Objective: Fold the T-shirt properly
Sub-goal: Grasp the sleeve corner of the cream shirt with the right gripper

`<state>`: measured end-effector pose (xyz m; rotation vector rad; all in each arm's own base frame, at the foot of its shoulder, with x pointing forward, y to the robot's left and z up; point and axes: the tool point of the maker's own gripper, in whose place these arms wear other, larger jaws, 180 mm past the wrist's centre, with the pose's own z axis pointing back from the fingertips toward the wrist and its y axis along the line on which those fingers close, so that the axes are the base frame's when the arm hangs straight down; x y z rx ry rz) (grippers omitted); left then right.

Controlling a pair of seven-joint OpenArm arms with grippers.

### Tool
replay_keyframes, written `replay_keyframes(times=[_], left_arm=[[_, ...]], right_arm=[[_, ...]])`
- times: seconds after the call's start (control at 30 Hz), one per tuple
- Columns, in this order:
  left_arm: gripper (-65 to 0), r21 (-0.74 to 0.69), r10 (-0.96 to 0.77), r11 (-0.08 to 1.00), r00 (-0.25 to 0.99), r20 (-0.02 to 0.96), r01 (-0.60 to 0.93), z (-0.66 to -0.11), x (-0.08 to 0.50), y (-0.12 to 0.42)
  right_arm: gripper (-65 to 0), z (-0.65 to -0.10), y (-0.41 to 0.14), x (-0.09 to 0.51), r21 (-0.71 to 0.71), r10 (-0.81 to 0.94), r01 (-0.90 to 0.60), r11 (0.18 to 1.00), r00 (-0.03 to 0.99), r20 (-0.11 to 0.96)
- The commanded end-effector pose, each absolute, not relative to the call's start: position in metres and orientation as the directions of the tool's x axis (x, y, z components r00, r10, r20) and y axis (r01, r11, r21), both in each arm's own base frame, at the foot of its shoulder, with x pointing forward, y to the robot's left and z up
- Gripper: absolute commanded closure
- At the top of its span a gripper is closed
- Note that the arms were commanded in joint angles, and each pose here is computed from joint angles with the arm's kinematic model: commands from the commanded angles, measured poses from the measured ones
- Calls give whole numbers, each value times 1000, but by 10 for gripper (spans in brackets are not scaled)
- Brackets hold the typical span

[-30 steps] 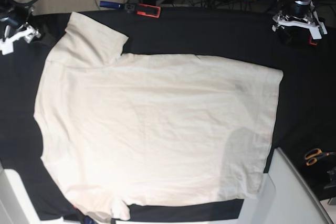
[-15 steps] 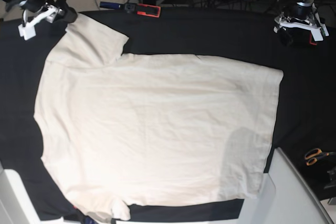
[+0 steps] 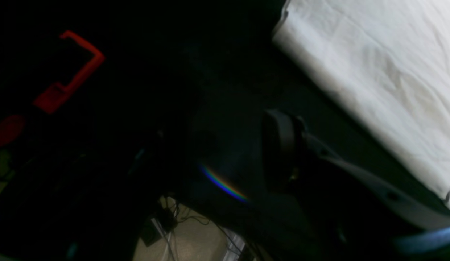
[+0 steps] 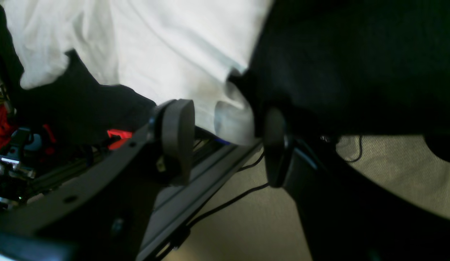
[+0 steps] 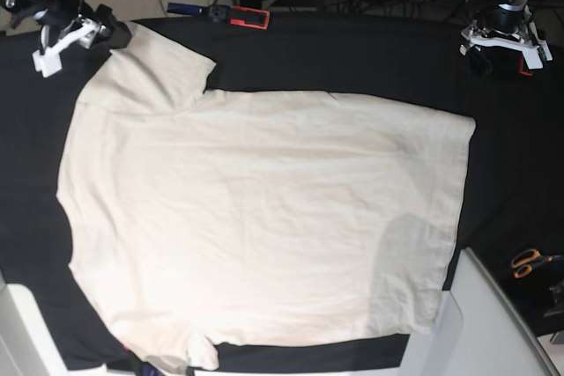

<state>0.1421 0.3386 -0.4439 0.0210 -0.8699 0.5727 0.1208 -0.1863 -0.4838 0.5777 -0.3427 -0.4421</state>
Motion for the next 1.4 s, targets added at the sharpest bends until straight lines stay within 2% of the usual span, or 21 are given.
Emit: replay_keyframes(times=[0.0,0.27,0.5,0.57,0.7,0.73,1.07,1.37], left_arm=[[-314,-201,446,856,486,751,-476,-435,146,346],[-314,-201,446,856,486,751,-476,-435,146,346],[-314,-201,446,856,486,751,-476,-435,146,346],[-314,-200,447,856,488,750,-477,-435,145,346],[-314,-185,453,850,503,736,-494,-444,137,352],[-314,-178,453,848,509,732,-499,-446,135,355],[-314,-165,450,846,513,730,-508,-448,134,363],[-341,-190,437,862,499,749,-469,-439,164,370]], right_arm=[[-287,-479,-190,125,594,-491,288,751,845,211],[-287,-497,-182,112,615,-518,342,711,846,128],[-272,-499,-147,116,647,-427,262,716,897,109],[-206,-499,-146,116,649,-425,260,715,899,108],[-12,-499,-147,119,648,-429,260,715,896,113],[0,-499,-148,119,647,-429,261,716,896,114],[-5,-499,-150,119,645,-428,260,719,897,115],[-5,-499,-149,119,646,-425,258,719,898,114]])
